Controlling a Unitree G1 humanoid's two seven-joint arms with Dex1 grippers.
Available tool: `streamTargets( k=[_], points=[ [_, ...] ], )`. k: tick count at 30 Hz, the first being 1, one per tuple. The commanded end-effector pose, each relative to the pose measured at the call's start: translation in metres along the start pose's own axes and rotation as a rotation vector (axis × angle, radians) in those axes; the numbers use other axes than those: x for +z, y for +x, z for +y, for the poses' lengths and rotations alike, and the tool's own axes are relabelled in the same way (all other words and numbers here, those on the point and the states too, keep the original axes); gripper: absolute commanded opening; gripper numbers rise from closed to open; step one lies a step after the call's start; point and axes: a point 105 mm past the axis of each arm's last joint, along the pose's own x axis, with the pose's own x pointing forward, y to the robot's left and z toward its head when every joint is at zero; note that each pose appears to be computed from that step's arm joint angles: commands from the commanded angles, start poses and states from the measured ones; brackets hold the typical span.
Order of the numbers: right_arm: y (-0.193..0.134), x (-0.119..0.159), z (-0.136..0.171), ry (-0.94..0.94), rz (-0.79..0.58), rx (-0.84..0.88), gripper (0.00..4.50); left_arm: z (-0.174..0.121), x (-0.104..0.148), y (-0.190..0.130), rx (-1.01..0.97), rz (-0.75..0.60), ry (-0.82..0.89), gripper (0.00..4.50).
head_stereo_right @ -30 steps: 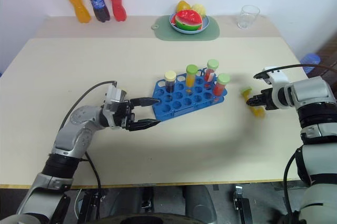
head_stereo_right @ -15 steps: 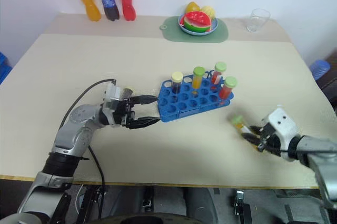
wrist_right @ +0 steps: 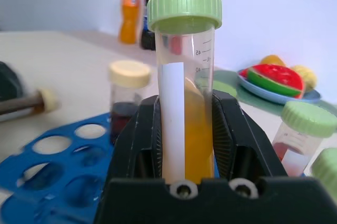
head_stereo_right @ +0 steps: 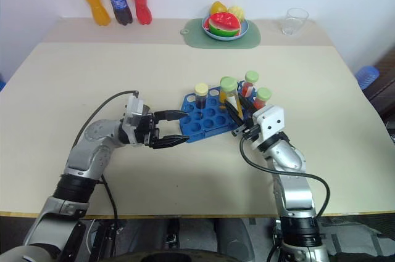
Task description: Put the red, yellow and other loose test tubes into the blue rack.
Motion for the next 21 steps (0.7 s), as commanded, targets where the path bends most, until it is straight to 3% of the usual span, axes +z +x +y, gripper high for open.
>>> streamTargets(
  k=[1, 21],
  points=[
    [0.006, 0.003, 0.001, -0.017, -0.057, -0.026, 0.81, -0.001, 0.006, -0.006, 0.013, 0.004, 0.050, 3.66],
    [0.010, -0.032, 0.015, 0.068, -0.044, -0.015, 0.81, -0.001, 0.008, -0.016, 0.066, -0.005, 0.049, 3.66]
  ],
)
